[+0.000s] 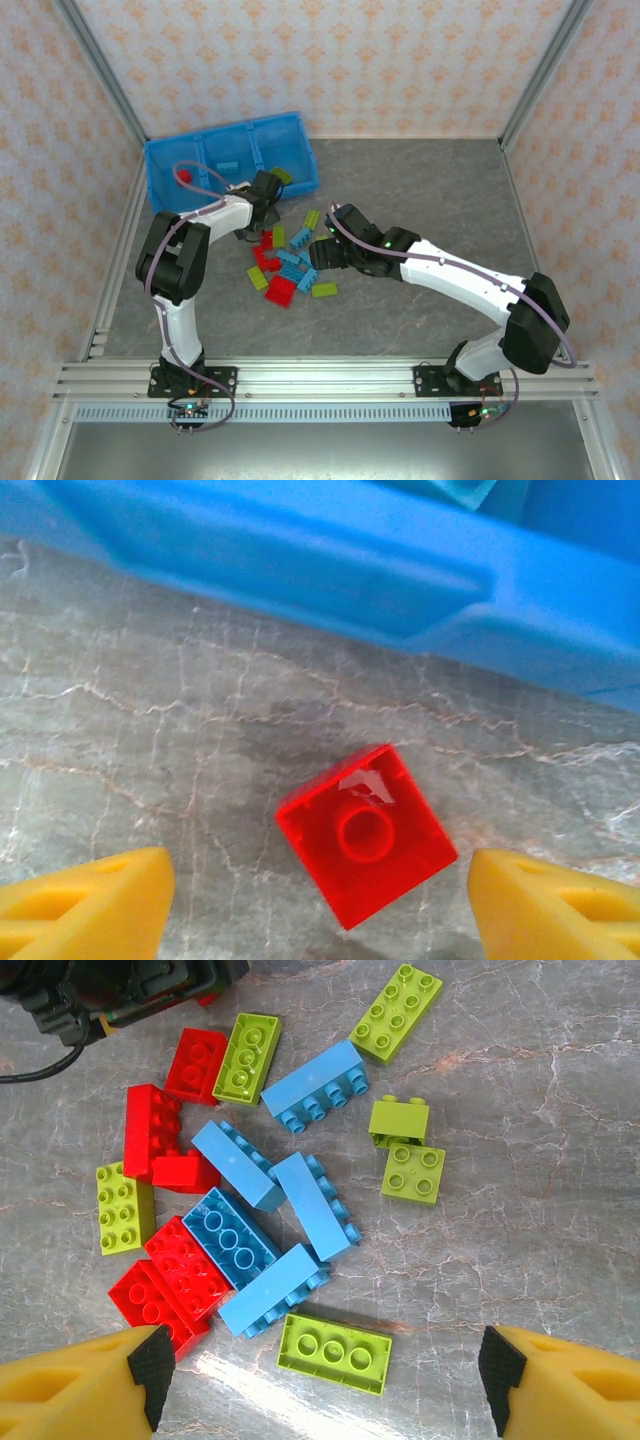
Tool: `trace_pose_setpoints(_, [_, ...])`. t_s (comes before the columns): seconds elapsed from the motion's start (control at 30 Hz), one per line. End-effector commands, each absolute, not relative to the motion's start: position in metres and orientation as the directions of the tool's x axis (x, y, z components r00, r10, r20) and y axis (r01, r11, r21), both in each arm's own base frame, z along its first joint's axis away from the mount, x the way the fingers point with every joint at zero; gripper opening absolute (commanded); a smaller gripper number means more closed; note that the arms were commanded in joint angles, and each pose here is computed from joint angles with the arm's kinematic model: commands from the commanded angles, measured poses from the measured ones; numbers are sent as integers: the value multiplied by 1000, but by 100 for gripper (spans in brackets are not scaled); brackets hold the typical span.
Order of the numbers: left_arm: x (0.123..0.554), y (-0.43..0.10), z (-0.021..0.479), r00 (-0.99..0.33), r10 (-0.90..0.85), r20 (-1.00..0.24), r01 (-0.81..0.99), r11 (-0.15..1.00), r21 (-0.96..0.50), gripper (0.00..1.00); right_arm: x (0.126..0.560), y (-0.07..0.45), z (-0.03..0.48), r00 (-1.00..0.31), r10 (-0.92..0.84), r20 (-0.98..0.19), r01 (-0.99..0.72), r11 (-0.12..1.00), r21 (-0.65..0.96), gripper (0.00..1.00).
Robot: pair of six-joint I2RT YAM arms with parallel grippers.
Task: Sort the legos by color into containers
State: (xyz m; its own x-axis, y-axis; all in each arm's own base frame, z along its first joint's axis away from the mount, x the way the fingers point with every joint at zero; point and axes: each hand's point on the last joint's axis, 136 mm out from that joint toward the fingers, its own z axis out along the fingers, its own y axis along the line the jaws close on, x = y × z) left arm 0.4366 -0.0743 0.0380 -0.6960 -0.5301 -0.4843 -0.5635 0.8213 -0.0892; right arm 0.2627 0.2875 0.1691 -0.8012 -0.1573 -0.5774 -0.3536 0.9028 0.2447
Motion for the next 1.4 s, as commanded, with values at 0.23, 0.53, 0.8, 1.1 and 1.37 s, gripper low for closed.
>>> trace_pose_setpoints(0.23, [452, -77, 20, -760, -482, -436, -496, 864, -90, 67, 266, 287, 175, -800, -142, -583, -334, 913, 236, 82])
trace_pose_setpoints(0.53, [444, -83, 26, -768, -479, -425, -469, 873, -136, 36, 266, 290, 173, -807, -136, -575, -330, 911, 248, 82])
trace_pose_setpoints(0.8, [416, -81, 98, -716, -502, -485, -437, 864, -249, 31, 269, 296, 176, -803, -140, -579, -342, 904, 256, 82])
trace_pose_setpoints(1.1, [405, 26, 219, -497, -500, -709, -602, 787, -133, 32, 271, 297, 180, -791, -147, -594, -356, 900, 252, 83])
trace_pose_setpoints(1.37, [464, 114, 205, -393, -709, -586, -732, 627, -267, 34, 268, 296, 184, -788, -151, -597, -368, 893, 259, 83])
